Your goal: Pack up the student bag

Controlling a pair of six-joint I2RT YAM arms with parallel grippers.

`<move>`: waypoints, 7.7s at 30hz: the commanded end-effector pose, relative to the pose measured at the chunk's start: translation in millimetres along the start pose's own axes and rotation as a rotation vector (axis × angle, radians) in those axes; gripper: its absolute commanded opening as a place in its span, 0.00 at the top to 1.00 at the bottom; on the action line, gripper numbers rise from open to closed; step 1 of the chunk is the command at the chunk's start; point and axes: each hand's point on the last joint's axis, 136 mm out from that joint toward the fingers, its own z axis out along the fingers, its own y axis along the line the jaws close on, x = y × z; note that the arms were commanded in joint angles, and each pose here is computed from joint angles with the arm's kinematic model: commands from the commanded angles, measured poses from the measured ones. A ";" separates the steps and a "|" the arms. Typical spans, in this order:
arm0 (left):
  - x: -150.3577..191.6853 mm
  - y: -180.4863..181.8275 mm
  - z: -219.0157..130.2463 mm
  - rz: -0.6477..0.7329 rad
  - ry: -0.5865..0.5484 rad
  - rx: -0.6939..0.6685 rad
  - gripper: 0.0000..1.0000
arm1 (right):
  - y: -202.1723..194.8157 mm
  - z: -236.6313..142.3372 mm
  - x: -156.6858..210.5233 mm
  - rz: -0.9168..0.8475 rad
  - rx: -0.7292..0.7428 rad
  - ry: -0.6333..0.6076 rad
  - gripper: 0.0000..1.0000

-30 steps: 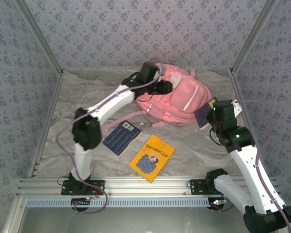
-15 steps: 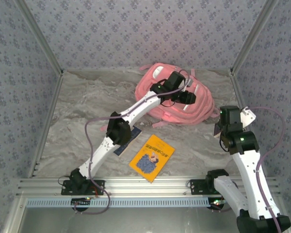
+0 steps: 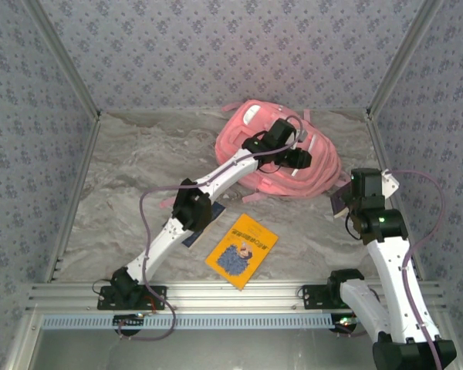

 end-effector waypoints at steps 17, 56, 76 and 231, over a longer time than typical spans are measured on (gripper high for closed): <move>-64.8 -21.1 -85.9 0.049 -0.130 -0.030 1.00 | 24.3 -17.1 -5.7 -0.018 -0.182 -0.019 1.00; -124.2 -44.2 -309.3 0.044 -0.167 0.345 1.00 | 228.9 42.0 27.8 0.186 -1.015 0.259 1.00; -137.9 -13.6 -334.0 -0.014 -0.197 0.391 1.00 | 361.9 125.5 147.2 -0.026 -0.928 0.457 0.75; 194.6 135.2 -426.9 -0.458 -0.472 -0.549 0.37 | 328.3 -89.4 286.7 -0.311 -1.163 1.006 1.00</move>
